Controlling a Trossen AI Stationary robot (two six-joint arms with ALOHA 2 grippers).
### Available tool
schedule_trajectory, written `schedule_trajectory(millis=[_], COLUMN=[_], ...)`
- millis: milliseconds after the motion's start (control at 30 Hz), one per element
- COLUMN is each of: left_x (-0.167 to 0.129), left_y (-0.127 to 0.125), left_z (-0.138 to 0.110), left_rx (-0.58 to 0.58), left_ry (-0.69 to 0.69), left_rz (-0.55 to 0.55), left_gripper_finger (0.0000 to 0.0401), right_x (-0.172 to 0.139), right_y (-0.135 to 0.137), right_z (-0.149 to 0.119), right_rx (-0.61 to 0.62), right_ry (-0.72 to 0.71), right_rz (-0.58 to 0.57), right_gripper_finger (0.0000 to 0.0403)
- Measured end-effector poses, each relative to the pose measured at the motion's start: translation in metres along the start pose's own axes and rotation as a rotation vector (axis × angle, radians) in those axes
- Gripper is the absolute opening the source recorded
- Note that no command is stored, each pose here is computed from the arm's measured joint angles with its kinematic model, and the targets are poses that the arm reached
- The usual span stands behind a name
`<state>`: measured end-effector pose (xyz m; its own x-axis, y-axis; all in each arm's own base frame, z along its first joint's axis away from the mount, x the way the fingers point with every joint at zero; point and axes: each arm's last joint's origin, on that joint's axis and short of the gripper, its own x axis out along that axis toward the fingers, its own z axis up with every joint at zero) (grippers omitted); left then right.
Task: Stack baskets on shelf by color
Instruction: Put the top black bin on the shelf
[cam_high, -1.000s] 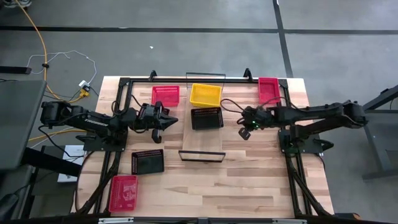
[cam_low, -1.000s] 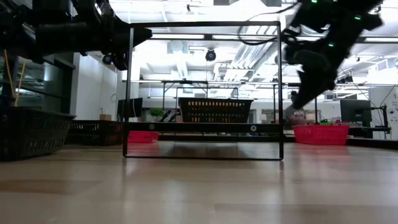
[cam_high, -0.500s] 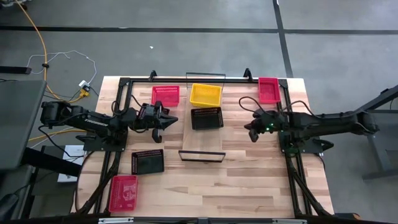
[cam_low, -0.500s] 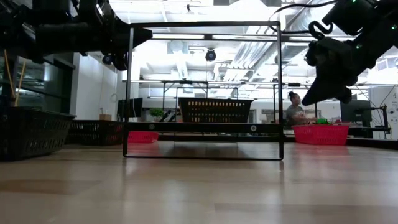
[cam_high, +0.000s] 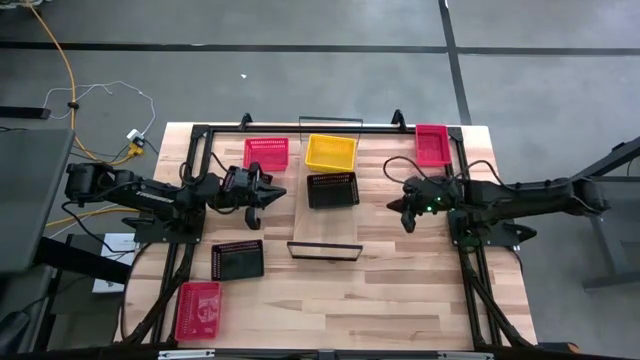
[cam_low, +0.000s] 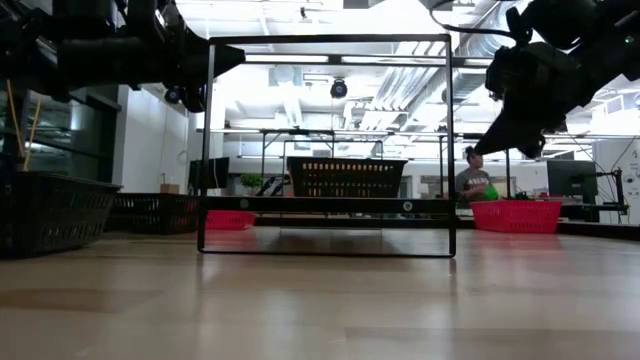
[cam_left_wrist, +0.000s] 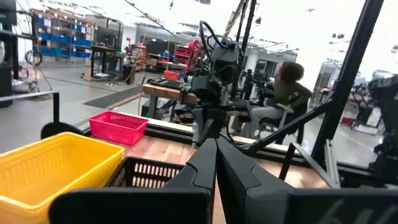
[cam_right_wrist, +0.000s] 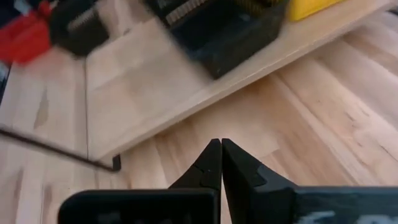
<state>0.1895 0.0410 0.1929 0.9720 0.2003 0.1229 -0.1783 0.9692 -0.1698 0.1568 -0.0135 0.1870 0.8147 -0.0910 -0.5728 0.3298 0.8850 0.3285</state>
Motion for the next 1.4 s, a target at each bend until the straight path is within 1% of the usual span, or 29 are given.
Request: schedule_trajectory(millis=[133,267,367,433,533,633,700,800,933,1067,1200,1400], left_x=[0.000,0.000,0.000,0.000,0.002,0.004,0.005,0.007,0.015,0.023,0.030,0.037], left_y=[0.001,0.002,0.004,0.005,0.009,0.014,0.018,0.025,0.032,0.034,0.036,0.037], left_z=[-0.004,-0.010,-0.015,-0.018,-0.026,-0.035,-0.042,-0.049,-0.055,-0.061,-0.067,-0.070], left_rx=[0.041,0.093,0.107,0.110,0.118,0.129,0.125,0.105,0.091,0.079,0.080,0.080], left_ry=[0.038,0.100,0.145,0.163,0.197,0.241,0.268,0.294,0.337,0.370,0.397,0.409], left_rz=[0.003,0.016,0.049,0.085,0.160,0.239,0.258,0.271,0.257,0.237,0.244,0.246], left_gripper_finger=[0.0000,0.0000,0.0000,0.0000,0.0000,0.0000,0.0000,0.0000,0.0000,0.0000,0.0000,0.0000], right_x=[0.012,0.031,0.045,0.054,0.064,0.071,0.075,0.081,0.088,0.094,0.099,0.102], right_y=[0.008,0.018,0.022,0.022,0.017,0.009,0.004,0.002,-0.001,-0.004,-0.004,-0.001], right_z=[-0.005,-0.007,-0.009,-0.009,-0.008,-0.006,-0.004,-0.001,0.003,0.001,-0.001,0.004], right_rx=[-0.082,-0.157,-0.217,-0.258,-0.303,-0.317,-0.317,-0.314,-0.331,-0.318,-0.311,-0.307], right_ry=[0.055,0.055,0.043,0.029,-0.016,-0.040,-0.051,-0.091,-0.138,-0.126,-0.127,-0.198], right_rz=[0.041,0.085,0.104,0.080,-0.021,-0.124,-0.137,-0.121,-0.120,-0.085,-0.064,-0.032], right_gripper_finger=[0.0000,0.0000,0.0000,0.0000,0.0000,0.0000,0.0000,0.0000,0.0000,0.0000,0.0000,0.0000])
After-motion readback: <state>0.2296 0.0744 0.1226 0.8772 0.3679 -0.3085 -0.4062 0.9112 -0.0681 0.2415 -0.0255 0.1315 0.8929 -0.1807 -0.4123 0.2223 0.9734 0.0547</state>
